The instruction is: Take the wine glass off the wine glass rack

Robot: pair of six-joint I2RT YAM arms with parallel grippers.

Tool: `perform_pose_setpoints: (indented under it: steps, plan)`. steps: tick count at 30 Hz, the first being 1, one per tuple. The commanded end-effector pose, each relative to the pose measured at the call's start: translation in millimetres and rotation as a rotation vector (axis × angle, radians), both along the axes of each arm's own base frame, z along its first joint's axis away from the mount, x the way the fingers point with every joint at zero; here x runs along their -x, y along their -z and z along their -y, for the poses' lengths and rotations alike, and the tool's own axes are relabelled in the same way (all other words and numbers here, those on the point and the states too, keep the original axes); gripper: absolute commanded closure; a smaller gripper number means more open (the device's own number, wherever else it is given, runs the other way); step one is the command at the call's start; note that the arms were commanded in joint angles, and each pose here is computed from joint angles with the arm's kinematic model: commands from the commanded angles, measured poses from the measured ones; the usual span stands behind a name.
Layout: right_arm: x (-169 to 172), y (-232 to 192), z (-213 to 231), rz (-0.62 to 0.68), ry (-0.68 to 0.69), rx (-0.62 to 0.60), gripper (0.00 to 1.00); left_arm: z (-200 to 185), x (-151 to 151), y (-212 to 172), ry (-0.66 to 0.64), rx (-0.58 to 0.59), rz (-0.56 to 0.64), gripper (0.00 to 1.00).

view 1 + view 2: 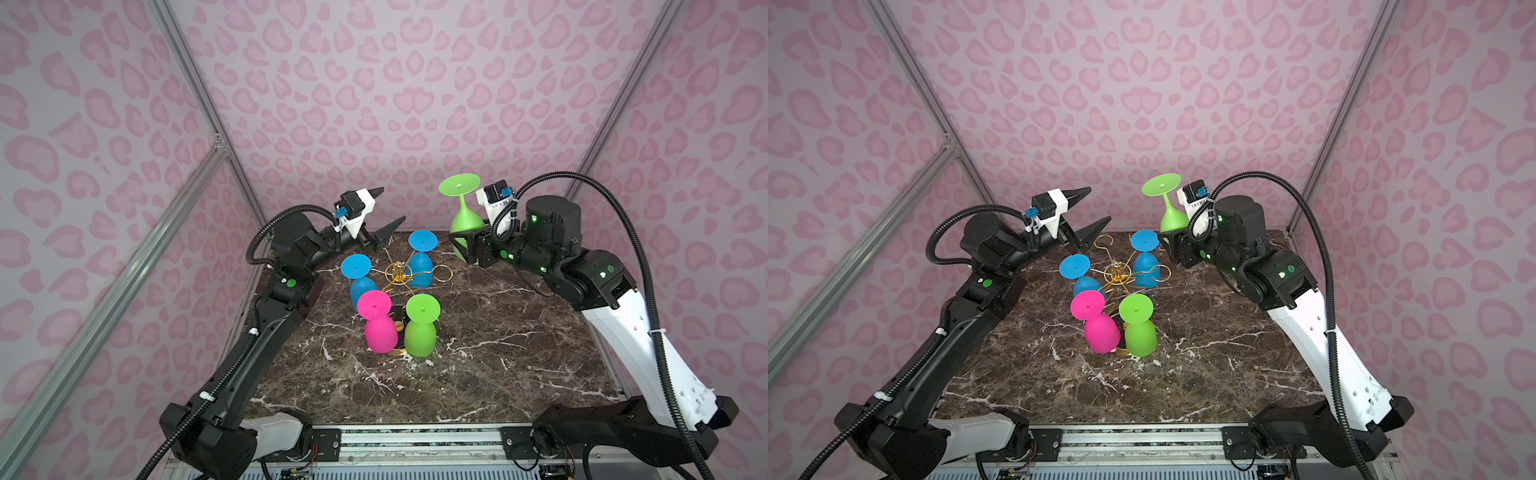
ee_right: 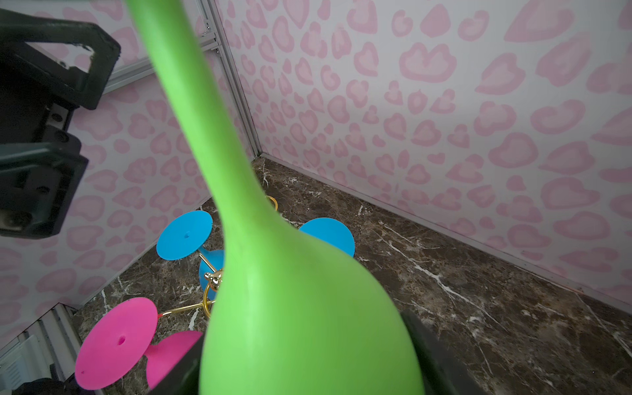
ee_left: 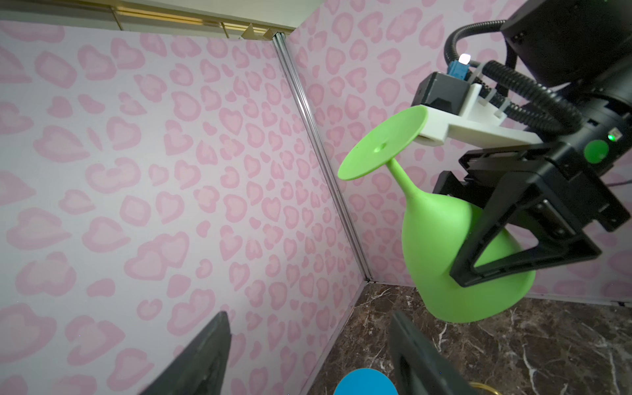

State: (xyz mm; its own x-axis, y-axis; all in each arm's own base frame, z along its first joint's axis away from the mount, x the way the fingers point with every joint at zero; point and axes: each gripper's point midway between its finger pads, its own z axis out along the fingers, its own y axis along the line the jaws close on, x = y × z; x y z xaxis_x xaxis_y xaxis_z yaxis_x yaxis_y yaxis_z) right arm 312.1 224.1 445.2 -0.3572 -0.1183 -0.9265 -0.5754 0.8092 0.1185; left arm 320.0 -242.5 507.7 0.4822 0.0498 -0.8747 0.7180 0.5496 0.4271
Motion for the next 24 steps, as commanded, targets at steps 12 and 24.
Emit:
perform_pose_setpoints:
  steps: [12, 24]
  plan:
    - [1.6, 13.2, -29.6, -0.088, -0.086, -0.005, 0.48, 28.8, 13.9, -8.7, 0.099, -0.156, 0.311, 0.35]
    - [7.6, 25.1, -56.8, -0.129, -0.166, -0.010, 0.49, 32.6, 9.3, -5.7, 0.095, -0.161, 0.318, 0.43]
